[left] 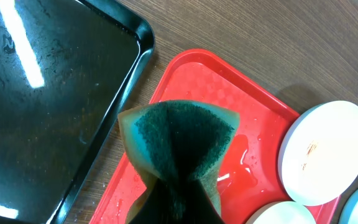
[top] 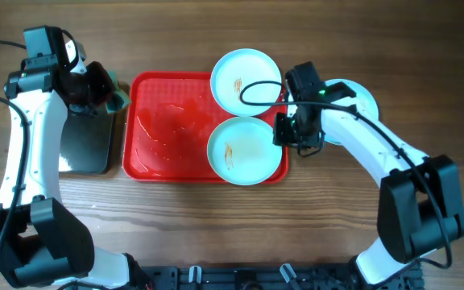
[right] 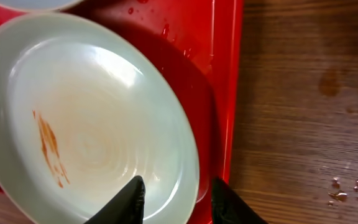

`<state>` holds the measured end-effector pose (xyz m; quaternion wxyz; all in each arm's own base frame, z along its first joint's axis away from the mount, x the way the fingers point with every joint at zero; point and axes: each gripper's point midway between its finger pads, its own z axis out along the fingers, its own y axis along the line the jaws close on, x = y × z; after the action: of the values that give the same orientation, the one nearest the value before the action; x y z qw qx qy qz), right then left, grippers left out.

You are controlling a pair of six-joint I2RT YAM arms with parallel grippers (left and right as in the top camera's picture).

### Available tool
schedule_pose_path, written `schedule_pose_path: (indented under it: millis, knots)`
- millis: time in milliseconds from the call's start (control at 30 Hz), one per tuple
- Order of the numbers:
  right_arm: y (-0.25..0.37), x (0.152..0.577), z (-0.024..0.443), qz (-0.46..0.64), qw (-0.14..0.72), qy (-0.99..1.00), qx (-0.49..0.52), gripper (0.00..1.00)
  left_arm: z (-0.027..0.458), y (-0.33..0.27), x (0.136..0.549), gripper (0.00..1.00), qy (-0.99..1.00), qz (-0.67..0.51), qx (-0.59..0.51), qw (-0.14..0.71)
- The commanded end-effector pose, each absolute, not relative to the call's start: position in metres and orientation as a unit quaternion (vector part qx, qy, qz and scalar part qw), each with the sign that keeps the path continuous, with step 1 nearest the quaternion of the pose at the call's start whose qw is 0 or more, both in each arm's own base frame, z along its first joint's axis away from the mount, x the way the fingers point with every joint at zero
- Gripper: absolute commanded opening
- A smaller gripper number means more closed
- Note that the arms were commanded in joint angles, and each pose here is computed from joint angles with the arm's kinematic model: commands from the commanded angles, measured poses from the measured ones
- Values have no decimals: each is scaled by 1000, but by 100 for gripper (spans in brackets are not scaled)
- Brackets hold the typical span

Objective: Clean dirty plates on tray and stack at the side
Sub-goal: 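Place the plate on the table right of the red tray, release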

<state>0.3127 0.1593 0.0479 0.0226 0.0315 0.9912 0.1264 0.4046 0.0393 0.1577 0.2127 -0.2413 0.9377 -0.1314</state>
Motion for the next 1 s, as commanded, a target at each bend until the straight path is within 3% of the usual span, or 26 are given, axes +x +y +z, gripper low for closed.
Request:
schedule_pose_path:
  millis: [0,200,300,567,767,967]
  knots:
    - [156,304,33,103,16,994,38,34,153,38,404,4,938,-133,-245,205]
    - [154,297,16,92,-7,995,38,25,153,38,404,4,939,-133,-245,204]
    - [156,294,14,97,-14,995,24,5,153,38,404,4,938,-133,-245,204]
    - [198,272,32,148,-56,987,-13,4,153,38,404,4,939,-133,-245,204]
    - [253,314,83,192,33,981,-25,4,152,38,402,4,939,-132,-246,200]
    - [284,351,87,206,126,970,2,4,152,38,402,4,939,-132,-246,200]
